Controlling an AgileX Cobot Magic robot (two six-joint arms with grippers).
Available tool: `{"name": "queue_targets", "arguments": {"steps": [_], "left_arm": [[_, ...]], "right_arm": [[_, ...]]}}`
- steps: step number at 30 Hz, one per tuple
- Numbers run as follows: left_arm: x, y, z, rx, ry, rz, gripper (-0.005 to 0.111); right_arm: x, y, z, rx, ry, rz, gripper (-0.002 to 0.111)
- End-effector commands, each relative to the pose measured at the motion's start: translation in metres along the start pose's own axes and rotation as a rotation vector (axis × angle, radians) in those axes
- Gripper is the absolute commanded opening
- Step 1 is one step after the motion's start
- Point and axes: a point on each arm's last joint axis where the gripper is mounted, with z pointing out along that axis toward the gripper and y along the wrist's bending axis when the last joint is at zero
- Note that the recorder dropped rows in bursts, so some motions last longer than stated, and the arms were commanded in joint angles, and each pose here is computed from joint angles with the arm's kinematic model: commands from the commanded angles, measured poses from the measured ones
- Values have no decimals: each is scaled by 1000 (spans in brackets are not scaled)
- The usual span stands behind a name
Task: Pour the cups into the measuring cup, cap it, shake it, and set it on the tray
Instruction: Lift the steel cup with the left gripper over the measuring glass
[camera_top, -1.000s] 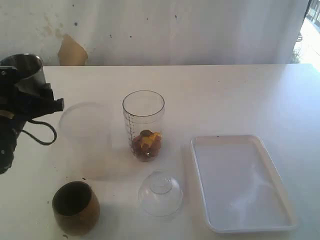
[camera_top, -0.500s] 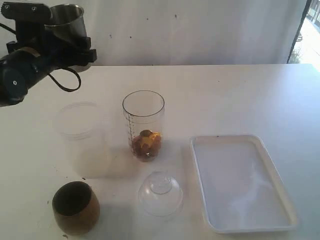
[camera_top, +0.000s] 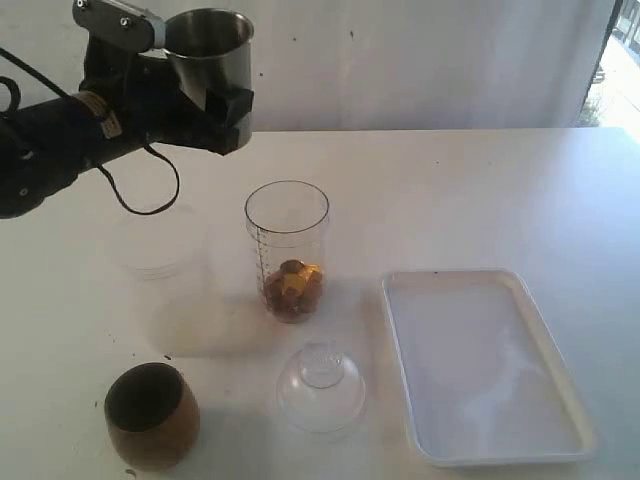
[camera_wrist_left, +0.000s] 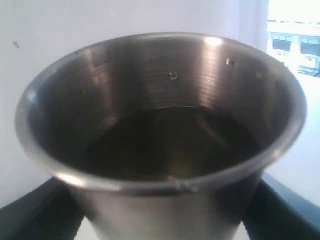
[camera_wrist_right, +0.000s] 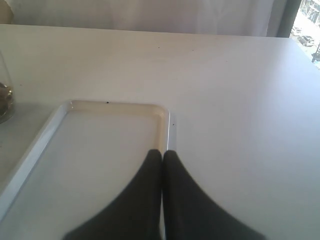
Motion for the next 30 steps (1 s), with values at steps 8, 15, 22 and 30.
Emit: {"name": "queue_targets", "arguments": {"steps": [8, 15, 22, 30], "left_arm": [[-20, -12, -3, 139, -126, 122, 0], [-17, -18, -4, 202, -110, 224, 0], [-17, 21, -8, 30, -137, 108, 0], [2, 45, -8, 49, -159, 212, 0]], "right_arm": [[0, 0, 0, 1, -7, -6, 0], [0, 0, 0, 1, -7, 11, 0], [0, 0, 0, 1, -7, 11, 0], [0, 0, 0, 1, -7, 11, 0]]}}
